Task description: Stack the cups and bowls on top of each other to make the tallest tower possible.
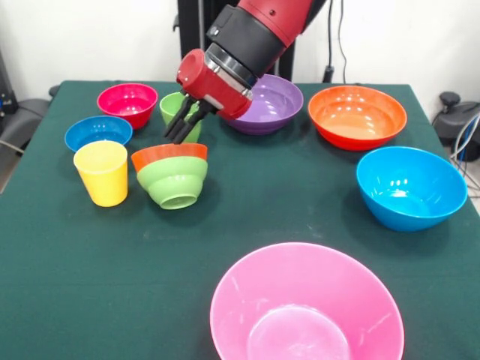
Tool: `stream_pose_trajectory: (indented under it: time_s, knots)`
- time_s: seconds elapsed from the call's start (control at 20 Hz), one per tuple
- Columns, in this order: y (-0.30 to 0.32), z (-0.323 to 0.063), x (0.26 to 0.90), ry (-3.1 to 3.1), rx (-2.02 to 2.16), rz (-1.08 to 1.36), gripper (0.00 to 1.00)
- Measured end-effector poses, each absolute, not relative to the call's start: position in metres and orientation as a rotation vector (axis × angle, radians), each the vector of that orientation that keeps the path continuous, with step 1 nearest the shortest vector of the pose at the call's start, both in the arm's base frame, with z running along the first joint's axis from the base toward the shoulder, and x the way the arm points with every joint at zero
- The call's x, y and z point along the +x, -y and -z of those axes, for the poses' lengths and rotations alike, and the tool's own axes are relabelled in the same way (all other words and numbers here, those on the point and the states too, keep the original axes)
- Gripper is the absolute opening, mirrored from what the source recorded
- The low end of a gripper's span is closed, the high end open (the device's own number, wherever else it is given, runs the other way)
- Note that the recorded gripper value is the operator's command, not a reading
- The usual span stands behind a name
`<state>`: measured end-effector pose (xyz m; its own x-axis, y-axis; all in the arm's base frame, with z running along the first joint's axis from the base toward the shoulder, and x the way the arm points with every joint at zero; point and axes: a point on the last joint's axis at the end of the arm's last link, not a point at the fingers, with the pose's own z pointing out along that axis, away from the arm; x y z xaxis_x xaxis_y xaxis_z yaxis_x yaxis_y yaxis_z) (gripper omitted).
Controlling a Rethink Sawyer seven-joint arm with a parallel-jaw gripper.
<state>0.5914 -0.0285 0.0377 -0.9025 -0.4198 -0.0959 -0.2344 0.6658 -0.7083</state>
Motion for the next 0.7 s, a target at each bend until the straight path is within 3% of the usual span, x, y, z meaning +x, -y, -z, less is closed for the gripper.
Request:
stream_pose_trajectory:
  time_s: [0.7]
  knots:
    - [0.040, -0.052, 0.560, -2.714, -0.435, 1.000, 0.00]
